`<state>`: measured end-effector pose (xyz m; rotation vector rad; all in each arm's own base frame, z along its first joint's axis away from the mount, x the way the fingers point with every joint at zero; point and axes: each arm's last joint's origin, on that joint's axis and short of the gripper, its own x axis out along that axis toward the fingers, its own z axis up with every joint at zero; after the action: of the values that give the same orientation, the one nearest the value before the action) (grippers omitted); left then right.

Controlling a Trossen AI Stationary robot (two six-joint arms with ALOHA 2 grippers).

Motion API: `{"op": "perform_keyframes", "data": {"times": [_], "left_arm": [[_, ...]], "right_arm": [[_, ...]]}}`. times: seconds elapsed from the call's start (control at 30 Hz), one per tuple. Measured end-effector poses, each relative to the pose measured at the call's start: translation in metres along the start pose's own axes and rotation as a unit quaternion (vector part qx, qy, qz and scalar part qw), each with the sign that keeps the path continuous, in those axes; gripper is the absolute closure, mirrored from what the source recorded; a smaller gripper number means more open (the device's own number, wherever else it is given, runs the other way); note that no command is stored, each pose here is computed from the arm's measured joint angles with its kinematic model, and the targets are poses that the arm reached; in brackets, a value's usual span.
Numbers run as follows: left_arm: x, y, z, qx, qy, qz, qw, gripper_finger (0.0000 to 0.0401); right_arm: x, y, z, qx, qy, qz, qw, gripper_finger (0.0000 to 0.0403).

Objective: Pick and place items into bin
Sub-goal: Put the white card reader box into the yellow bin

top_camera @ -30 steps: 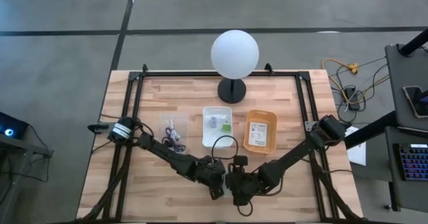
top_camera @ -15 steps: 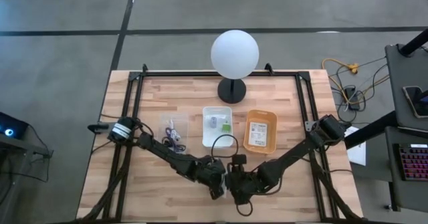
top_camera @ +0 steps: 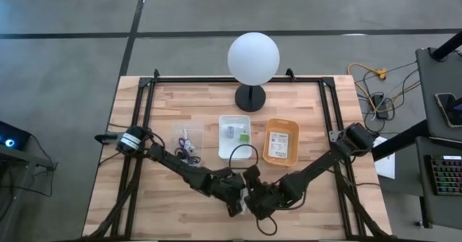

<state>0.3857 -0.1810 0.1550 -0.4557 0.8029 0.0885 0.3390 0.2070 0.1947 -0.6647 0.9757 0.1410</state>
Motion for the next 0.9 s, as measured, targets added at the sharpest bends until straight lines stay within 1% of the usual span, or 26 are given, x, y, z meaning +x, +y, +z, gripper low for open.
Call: {"op": "perform_keyframes", "data": {"times": [0.07,0.17,0.37,0.43,0.5,0.6,0.67,0.73,0.8,0.9], "left_arm": [[-0.001,-0.004,0.002,0.011,-0.023,-0.006,1.000,0.0375],[-0.003,-0.006,0.005,0.013,-0.035,-0.005,0.999,0.0375],[-0.002,-0.005,0.004,0.014,-0.035,-0.003,0.999,0.0375],[-0.002,-0.005,0.005,0.013,-0.041,0.002,0.999,0.0375],[-0.002,-0.005,0.006,0.012,-0.045,0.003,0.999,0.0375],[-0.002,-0.004,0.005,0.012,-0.045,0.002,0.999,0.0375],[-0.002,-0.004,0.005,0.011,-0.046,-0.001,0.999,0.0375],[-0.002,-0.005,0.005,0.014,-0.045,-0.006,0.999,0.0375],[-0.002,-0.007,0.006,0.012,-0.043,-0.024,0.999,0.0375],[-0.002,-0.009,0.007,0.010,-0.039,-0.047,0.998,0.0375]], "right_arm": [[-0.002,-0.004,-0.003,0.003,0.014,-0.013,1.000,0.0262],[-0.005,-0.010,-0.010,0.022,0.043,-0.009,0.999,0.0241],[-0.009,-0.012,-0.021,0.047,0.082,0.025,0.995,0.0209],[-0.011,-0.010,-0.023,0.068,0.090,0.031,0.993,0.0205],[-0.015,-0.007,-0.028,0.095,0.118,0.046,0.987,0.0205],[-0.020,0.007,-0.037,0.167,0.160,0.096,0.968,0.0204],[-0.020,0.022,-0.044,0.229,0.181,0.128,0.948,0.0205],[-0.017,0.037,-0.048,0.303,0.183,0.156,0.922,0.0210],[-0.011,0.050,-0.053,0.364,0.180,0.168,0.898,0.0219],[-0.004,0.060,-0.061,0.430,0.175,0.158,0.871,0.0238]]}}
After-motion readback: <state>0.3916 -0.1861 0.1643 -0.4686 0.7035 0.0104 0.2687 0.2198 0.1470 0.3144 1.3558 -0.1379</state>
